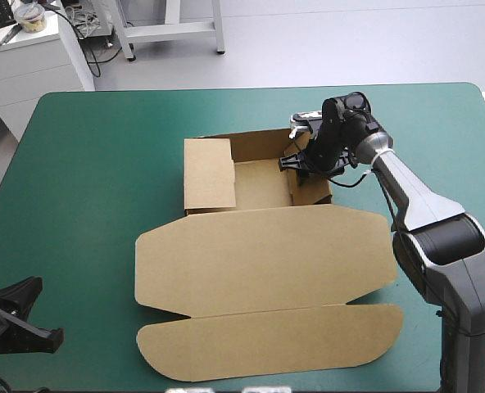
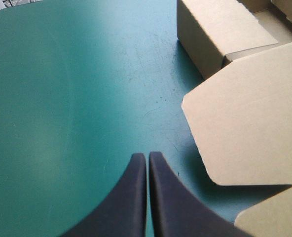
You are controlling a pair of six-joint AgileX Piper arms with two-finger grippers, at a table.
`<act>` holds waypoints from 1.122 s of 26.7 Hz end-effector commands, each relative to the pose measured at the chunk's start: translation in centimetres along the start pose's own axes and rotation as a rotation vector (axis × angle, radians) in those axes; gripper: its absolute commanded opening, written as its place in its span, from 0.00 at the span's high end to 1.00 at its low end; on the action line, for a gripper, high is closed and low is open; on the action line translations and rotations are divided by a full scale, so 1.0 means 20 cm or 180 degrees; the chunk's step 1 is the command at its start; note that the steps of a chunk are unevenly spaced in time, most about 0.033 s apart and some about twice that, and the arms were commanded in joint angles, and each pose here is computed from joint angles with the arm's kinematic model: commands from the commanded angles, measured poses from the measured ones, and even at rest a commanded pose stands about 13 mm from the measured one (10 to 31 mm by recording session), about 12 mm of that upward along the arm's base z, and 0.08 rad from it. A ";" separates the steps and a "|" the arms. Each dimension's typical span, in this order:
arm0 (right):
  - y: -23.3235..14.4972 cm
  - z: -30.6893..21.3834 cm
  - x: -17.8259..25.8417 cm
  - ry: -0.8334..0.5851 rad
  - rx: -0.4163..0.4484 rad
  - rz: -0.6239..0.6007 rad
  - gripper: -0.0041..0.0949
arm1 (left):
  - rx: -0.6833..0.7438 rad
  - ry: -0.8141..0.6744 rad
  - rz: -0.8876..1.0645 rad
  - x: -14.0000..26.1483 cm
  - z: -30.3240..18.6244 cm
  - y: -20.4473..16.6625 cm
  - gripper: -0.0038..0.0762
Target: Fold the box
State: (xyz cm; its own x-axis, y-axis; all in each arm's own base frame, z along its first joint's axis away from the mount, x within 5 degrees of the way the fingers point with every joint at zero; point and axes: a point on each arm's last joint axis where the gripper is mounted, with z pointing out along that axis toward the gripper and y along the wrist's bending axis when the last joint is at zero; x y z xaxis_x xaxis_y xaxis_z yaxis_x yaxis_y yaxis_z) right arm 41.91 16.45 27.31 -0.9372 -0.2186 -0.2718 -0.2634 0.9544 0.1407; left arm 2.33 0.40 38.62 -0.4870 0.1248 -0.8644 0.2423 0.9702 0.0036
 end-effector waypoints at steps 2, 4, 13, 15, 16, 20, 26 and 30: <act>0.03 -0.17 0.00 -0.0204 -0.0032 -0.0183 0.96 | 0.0045 -0.0293 -0.0028 -0.06 -0.01 -0.01 0.96; 0.00 -0.19 -0.01 -0.0264 0.0120 -0.0220 0.96 | 0.0053 -0.0353 -0.0028 -0.07 -0.01 -0.01 0.96; -0.52 -0.72 0.02 -0.0997 0.1112 0.0169 0.98 | 0.0011 -0.0359 0.0028 -0.07 -0.01 0.00 0.96; -0.65 -0.79 0.05 -0.1067 0.1222 0.0338 0.98 | 0.0012 -0.0365 0.0032 -0.07 -0.01 0.00 0.96; -0.72 -0.82 0.08 -0.1083 0.1281 0.0458 0.98 | 0.0013 -0.0373 0.0032 -0.07 -0.01 0.00 0.96; -1.01 -0.89 0.17 -0.1076 0.1421 0.0921 0.98 | 0.0037 -0.0369 0.0021 -0.07 -0.01 -0.01 0.96; -1.34 -0.95 0.33 -0.1043 0.1529 0.1465 0.98 | 0.0037 -0.0371 0.0021 -0.07 -0.01 -0.01 0.96; -1.50 -0.96 0.43 -0.1040 0.1518 0.1834 0.98 | 0.0050 -0.0358 0.0014 -0.07 -0.01 -0.01 0.96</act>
State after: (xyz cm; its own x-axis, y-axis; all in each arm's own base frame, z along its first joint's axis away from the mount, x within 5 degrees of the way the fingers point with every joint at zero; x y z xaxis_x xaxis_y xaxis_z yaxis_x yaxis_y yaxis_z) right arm 39.33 -16.39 36.37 -0.8210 0.2828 -0.4960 0.3752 0.9220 -0.0953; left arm 2.51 0.32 38.87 -0.4543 0.1260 -0.8819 0.2490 0.9684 0.0101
